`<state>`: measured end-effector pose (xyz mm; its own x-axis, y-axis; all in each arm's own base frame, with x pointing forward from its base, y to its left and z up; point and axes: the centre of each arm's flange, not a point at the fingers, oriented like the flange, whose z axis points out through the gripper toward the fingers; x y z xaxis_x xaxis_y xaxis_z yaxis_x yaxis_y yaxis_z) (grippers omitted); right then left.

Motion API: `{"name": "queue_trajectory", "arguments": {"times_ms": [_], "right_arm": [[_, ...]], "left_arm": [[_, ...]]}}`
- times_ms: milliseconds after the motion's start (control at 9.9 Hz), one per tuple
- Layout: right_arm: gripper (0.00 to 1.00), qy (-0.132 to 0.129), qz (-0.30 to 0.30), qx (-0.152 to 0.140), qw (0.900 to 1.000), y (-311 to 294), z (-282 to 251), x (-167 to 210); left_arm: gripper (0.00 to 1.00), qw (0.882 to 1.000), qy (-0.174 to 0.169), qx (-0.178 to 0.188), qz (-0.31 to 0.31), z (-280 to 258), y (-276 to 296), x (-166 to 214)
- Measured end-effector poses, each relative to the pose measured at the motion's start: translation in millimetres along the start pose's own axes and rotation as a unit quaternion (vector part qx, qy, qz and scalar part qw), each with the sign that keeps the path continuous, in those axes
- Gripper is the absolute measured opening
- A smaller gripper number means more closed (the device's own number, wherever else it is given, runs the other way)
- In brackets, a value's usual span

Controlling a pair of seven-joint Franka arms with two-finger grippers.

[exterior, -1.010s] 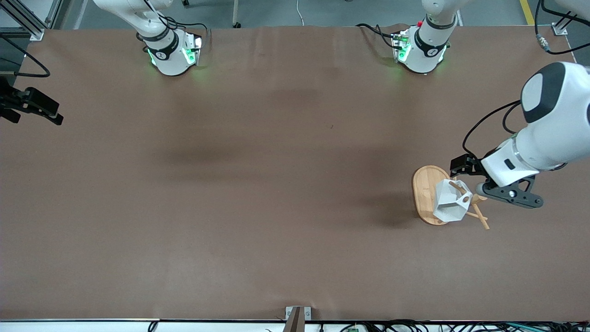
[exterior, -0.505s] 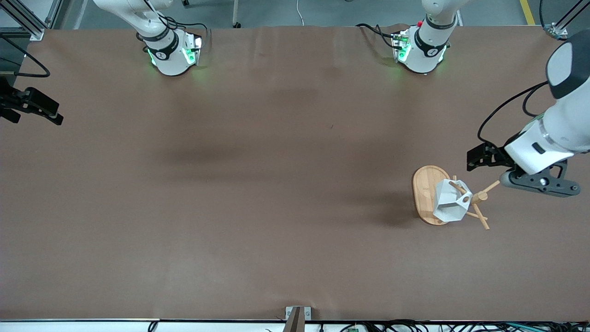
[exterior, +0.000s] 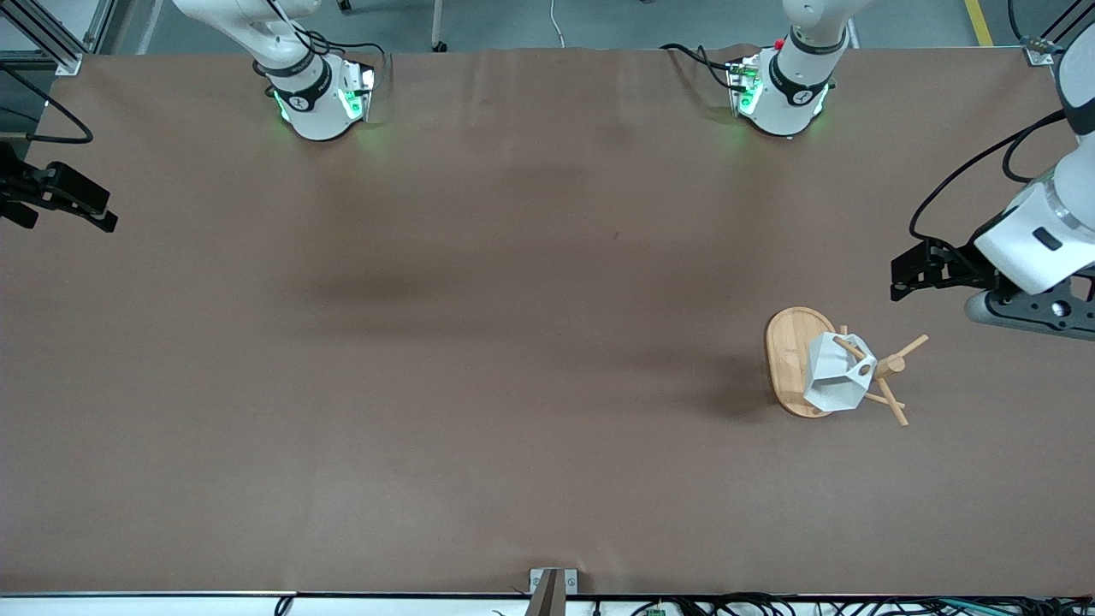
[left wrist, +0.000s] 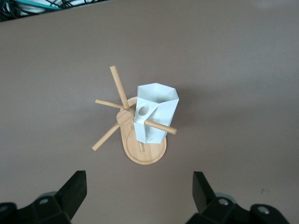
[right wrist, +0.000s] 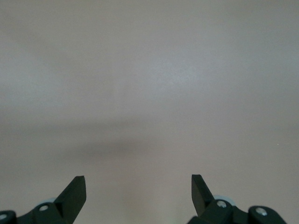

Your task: Hang cup on rack

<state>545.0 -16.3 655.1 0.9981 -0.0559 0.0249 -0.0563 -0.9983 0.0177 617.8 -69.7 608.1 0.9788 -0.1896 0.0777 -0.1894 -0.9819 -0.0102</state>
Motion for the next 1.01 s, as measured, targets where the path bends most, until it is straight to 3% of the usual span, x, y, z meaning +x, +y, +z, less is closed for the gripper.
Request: {"name": "queue_trajectory", "arguments": {"times_ms": [505, 1010], "right_arm": [[1.0, 0.002, 0.0, 0.0, 1.0, -0.1, -0.3, 0.4], [1.0, 0.003, 0.0, 0.0, 1.0, -0.6, -0.4, 0.6]], "left_arm": [[1.0, 1.0, 0.008, 0.011, -0.024, -61.2, 19.0, -39.3], [1.0, 0.999, -0.007, 0.024, -0.039, -65.9, 15.0, -84.2]]}}
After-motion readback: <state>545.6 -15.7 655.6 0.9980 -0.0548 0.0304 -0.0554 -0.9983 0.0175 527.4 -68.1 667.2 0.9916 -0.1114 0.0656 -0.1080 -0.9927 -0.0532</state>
